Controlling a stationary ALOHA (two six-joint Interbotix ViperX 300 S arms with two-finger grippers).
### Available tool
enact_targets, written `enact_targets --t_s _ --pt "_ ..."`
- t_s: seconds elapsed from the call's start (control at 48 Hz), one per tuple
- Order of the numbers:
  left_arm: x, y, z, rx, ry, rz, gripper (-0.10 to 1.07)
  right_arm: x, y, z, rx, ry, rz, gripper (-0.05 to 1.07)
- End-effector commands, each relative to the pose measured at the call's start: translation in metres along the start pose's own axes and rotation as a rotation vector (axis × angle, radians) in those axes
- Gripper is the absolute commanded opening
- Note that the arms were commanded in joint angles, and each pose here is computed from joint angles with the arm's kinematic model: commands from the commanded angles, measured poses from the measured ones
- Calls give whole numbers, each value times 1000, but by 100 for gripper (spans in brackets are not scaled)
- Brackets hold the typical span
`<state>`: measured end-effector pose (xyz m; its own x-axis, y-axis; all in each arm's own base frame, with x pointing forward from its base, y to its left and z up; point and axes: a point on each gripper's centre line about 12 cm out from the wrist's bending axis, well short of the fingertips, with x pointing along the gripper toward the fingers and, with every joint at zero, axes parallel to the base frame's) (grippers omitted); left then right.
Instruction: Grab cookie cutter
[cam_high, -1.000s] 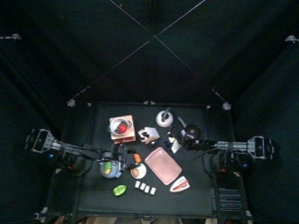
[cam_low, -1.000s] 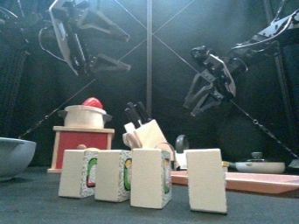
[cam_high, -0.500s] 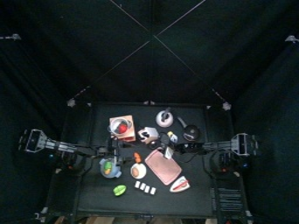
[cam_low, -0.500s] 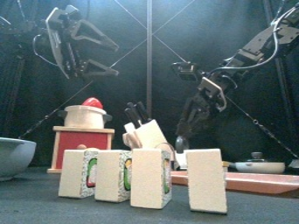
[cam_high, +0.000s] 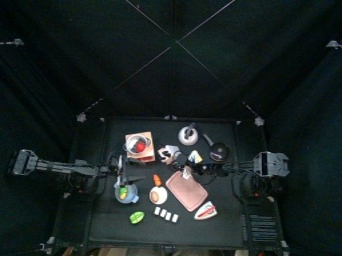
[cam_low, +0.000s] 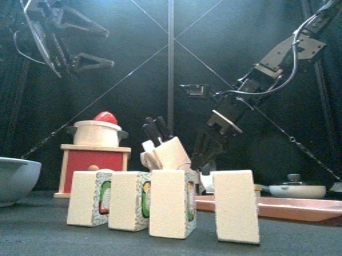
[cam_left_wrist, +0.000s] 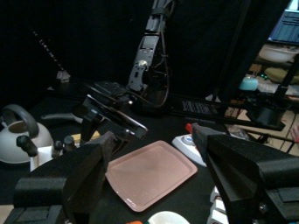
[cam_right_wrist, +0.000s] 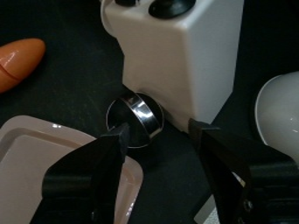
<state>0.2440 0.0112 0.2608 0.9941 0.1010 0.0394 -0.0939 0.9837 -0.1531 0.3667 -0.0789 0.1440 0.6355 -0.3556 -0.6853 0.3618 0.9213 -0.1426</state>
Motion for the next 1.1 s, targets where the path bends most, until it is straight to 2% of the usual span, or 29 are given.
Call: enact_targets --t_s 0.0,0.271,1.083 --pt "1 1 4 -19 -12 12 102 -8 3 16 1 -49 9 89" --pt "0 2 0 -16 -3 15 102 -10 7 14 15 -43 18 89" --pt "-4 9 -8 -17 18 41 102 2 9 11 10 -20 22 89"
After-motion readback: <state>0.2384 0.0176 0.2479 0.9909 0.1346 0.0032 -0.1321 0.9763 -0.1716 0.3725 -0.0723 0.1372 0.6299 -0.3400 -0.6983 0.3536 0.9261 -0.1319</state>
